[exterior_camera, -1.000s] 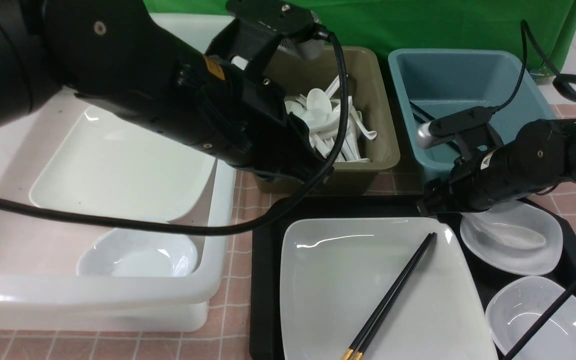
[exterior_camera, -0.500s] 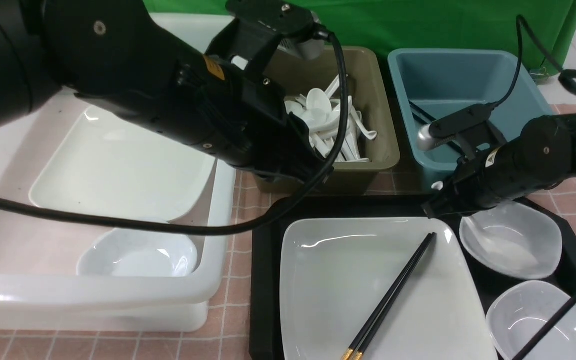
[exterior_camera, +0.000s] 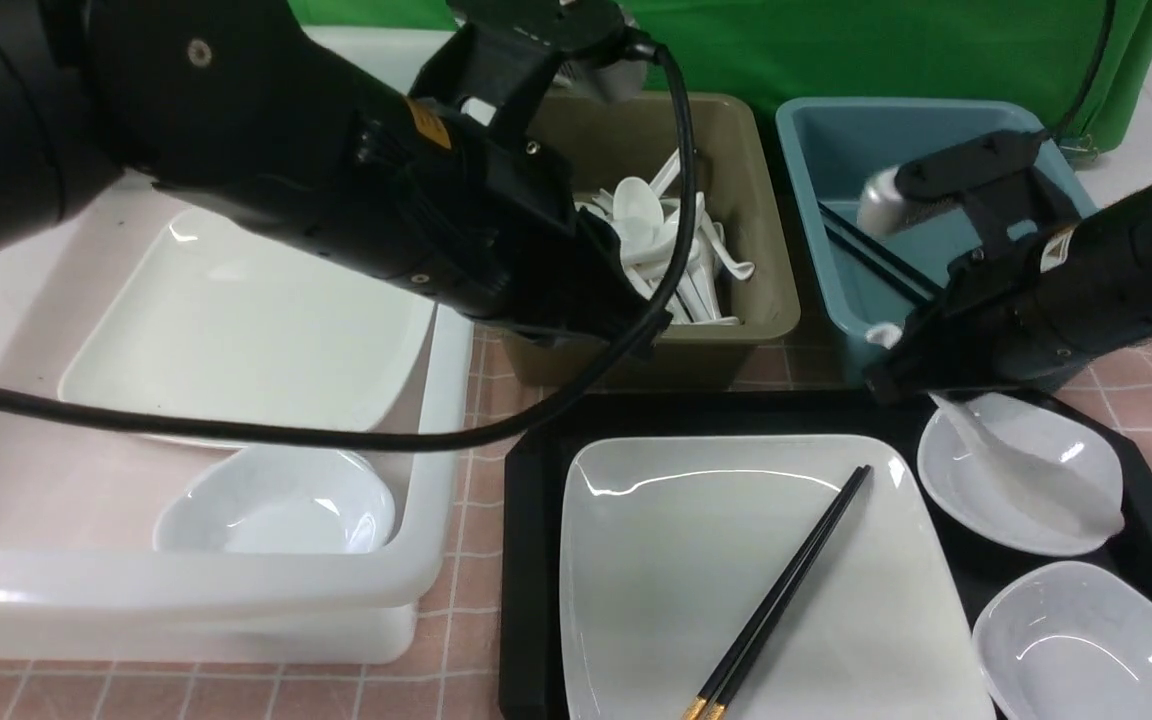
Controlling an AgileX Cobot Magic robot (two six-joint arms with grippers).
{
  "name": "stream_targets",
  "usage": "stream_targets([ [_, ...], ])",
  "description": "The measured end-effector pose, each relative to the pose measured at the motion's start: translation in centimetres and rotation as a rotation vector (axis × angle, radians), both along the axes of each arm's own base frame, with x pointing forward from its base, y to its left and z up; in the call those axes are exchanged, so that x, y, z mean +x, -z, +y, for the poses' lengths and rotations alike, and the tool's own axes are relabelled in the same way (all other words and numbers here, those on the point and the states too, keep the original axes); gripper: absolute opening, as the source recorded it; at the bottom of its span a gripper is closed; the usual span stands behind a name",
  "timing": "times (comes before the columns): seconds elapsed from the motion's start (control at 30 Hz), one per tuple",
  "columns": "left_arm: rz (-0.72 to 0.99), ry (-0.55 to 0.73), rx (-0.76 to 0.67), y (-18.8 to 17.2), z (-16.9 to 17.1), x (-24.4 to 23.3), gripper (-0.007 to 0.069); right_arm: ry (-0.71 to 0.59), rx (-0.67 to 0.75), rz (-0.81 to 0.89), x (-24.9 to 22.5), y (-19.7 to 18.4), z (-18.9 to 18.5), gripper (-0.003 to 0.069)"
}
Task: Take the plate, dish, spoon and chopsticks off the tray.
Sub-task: Use the right arm to put the soup spoon into the small storage box in the middle
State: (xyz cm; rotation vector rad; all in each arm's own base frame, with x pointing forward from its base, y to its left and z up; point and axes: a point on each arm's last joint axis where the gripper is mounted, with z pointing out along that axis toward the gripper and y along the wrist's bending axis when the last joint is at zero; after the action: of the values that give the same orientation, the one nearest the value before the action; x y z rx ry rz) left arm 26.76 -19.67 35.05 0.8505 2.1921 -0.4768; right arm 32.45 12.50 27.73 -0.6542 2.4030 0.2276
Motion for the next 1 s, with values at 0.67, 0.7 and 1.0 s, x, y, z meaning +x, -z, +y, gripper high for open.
stream_targets([
  [0.67, -0.074, -0.216, 0.078, -1.4, 3.3, 2.3, -0.0004, 0.146, 0.361, -0.384, 14.1, -1.0, 8.2, 0.0134],
  [0.7, -0.056, -0.215, 0.081, -1.3, 3.3, 2.2, -0.0004, 0.138, 0.363, -0.380, 14.7, -0.3, 8.9, 0.0204],
  [1.0, 0.119, -0.171, 0.077, -0.4, 2.9, 0.9, -0.0004, 0.027, 0.223, -0.138, 12.4, -0.3, 9.0, 0.0429],
])
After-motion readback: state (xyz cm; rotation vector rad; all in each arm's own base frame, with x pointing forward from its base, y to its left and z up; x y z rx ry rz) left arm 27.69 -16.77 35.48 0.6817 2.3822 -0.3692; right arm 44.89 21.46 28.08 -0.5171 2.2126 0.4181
